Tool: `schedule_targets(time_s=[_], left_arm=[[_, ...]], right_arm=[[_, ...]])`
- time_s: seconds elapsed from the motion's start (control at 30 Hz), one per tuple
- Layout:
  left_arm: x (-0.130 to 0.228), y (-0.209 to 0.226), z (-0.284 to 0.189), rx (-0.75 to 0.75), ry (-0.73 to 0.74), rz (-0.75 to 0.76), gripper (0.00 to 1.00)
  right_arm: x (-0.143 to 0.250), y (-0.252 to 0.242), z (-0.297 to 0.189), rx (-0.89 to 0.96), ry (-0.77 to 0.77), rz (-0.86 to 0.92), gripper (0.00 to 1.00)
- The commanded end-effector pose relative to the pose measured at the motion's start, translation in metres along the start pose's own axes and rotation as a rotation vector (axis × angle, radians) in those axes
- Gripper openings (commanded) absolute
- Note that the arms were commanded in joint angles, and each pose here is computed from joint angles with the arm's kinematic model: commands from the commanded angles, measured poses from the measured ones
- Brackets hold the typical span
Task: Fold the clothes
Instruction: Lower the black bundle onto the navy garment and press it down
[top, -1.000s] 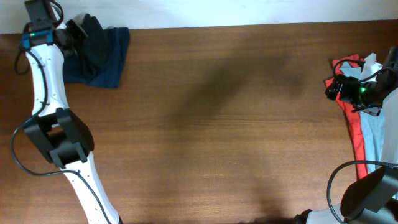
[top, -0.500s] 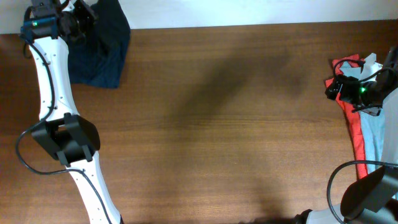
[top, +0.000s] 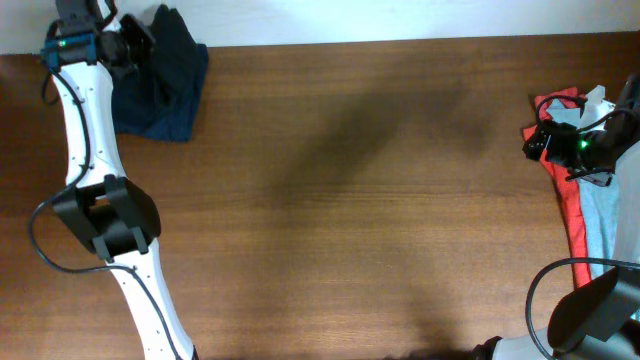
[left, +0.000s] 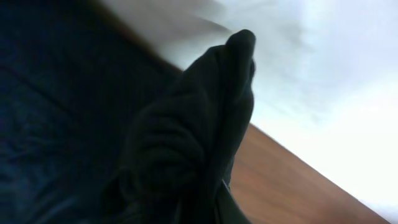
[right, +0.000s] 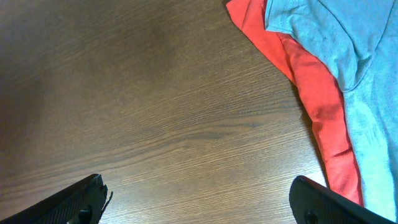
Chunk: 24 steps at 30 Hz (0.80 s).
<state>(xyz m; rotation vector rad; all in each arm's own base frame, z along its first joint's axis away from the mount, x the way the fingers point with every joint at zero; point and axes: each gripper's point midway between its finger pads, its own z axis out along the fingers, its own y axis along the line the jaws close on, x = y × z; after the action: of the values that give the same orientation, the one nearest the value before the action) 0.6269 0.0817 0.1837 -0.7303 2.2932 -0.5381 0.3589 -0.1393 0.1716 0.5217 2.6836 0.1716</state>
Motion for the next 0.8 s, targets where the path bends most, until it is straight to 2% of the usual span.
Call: schedule_targets(time_s=[0.0,0.43,0.77], left_arm=[[-0.006,0.036,0.010,-0.050,0.001,-0.051,0.00],[0.011,0.137,0.037,-0.254,0.073,-0.167,0.00],[0.018,0.174,0.035,-0.338,0.094,-0.212,0.00]], right_arm=[[-0.001,-0.003,-0.004,0.017,-0.010,-0.002,0.99],[-0.001,-0.003,-0.004,0.017,-0.010,-0.002,0.99],[-0.001,-0.003,-0.004,0.017,-0.009,-0.002,0.99]])
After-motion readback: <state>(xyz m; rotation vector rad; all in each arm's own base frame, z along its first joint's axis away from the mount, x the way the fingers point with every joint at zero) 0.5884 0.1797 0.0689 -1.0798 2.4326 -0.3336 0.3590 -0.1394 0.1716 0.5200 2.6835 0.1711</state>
